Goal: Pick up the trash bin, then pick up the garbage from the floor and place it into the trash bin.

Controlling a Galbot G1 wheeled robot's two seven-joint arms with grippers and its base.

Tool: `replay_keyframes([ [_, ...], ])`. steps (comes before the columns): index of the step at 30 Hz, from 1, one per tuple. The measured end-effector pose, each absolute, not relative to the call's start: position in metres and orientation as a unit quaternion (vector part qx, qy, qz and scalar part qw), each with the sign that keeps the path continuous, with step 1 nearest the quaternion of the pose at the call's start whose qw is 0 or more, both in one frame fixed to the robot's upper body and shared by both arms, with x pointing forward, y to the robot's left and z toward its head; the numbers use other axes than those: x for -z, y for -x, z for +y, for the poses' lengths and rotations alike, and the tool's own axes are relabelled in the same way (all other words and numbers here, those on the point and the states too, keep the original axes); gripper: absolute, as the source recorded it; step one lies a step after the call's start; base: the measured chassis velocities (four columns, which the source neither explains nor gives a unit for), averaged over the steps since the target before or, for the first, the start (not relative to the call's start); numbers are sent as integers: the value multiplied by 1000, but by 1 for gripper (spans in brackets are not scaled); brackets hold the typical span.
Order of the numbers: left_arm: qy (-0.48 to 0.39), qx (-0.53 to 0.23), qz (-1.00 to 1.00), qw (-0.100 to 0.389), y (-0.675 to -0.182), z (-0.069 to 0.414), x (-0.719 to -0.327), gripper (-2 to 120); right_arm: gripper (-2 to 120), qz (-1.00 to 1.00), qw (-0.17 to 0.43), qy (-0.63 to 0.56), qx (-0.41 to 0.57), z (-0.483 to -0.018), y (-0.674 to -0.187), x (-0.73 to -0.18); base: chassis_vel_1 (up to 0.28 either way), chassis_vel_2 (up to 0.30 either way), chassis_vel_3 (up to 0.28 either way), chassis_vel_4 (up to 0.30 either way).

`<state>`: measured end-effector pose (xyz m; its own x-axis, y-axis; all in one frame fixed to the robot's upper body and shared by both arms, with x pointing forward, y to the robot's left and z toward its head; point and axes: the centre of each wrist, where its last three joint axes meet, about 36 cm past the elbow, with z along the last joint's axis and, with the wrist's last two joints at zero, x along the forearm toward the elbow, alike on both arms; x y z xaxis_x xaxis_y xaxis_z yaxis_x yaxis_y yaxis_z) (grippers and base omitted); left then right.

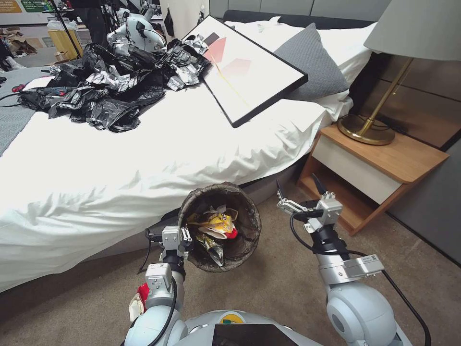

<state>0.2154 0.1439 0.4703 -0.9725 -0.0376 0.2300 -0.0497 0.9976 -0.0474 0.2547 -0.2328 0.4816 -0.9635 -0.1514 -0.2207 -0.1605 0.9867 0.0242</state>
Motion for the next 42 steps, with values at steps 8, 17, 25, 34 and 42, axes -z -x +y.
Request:
replay_keyframes([
  [8,-22,-26,-993,115,-215,144,-470,0,100,994,91,52,-18,-241,-263,-455,0,0,0,0],
  [17,-22,-26,-993,115,-215,144,-470,0,100,994,99,48,-4,-240,-266,-444,0,0,0,0],
  [25,-22,-26,-993,115,-215,144,-470,0,100,993,104,49,-3,-241,-270,-444,6,-5,-3,8],
  [34,-22,-26,-993,115,-215,144,-470,0,100,993,108,50,-3,-241,-274,-444,134,-131,-139,141],
  [42,-22,-26,-993,115,-215,144,-470,0,100,992,114,48,-5,-242,-278,-442,248,-269,-261,237],
])
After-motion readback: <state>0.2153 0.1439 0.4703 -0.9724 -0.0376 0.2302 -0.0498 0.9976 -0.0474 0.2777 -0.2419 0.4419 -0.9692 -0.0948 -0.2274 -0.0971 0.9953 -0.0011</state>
